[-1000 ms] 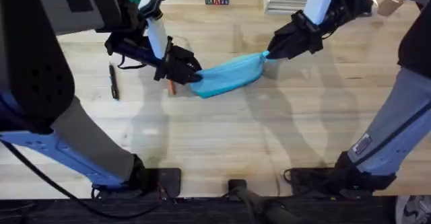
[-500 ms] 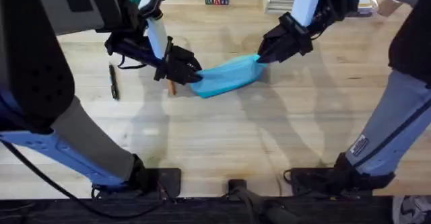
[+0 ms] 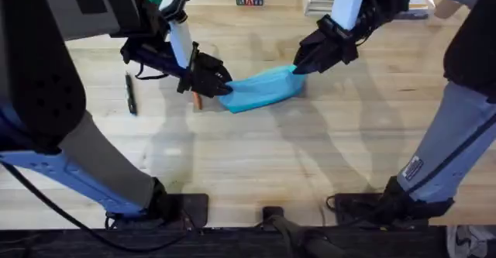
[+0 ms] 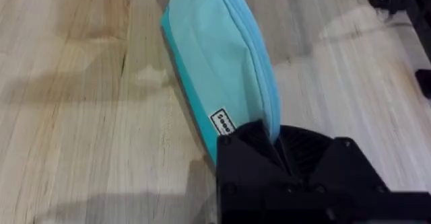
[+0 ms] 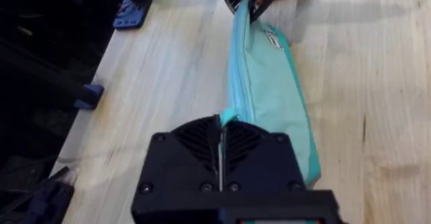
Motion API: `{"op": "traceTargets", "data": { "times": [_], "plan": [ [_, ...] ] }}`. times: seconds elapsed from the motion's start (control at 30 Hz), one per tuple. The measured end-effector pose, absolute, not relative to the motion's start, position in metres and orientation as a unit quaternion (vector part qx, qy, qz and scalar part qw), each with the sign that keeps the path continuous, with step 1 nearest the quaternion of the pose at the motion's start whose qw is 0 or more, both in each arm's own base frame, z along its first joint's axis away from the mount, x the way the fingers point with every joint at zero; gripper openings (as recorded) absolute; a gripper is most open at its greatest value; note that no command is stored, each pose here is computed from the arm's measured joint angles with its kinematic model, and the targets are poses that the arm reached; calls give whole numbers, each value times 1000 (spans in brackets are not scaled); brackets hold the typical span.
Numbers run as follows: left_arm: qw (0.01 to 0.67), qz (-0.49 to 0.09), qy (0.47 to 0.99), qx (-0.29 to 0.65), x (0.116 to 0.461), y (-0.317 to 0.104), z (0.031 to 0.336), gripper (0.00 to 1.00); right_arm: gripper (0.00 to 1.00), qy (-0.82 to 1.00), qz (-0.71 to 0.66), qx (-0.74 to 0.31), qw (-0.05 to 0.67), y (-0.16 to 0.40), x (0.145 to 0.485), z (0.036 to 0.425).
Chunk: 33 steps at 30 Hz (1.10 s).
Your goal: Unzip the bag, pick up the pens from the table one at a time and place them inside, then zip the bag closed.
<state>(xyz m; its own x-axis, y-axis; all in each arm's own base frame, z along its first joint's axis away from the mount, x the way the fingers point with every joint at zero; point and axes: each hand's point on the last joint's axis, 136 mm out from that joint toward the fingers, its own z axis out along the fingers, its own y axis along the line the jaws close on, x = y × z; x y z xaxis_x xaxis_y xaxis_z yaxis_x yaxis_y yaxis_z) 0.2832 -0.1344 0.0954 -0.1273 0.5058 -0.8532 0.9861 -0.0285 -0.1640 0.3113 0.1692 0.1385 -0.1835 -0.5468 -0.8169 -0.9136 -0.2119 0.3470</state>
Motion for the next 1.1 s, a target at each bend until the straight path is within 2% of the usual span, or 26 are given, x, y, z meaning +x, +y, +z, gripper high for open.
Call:
{"op": "traceTargets", "data": {
  "times": [0.77,1.1],
  "plan": [
    [295,-407,631,591,283,-134,95,42,28,539,485,-668,166,220,286,135],
    [296,-406,631,591,283,-134,96,42,29,505,482,-689,191,245,284,134]
  ]
}}
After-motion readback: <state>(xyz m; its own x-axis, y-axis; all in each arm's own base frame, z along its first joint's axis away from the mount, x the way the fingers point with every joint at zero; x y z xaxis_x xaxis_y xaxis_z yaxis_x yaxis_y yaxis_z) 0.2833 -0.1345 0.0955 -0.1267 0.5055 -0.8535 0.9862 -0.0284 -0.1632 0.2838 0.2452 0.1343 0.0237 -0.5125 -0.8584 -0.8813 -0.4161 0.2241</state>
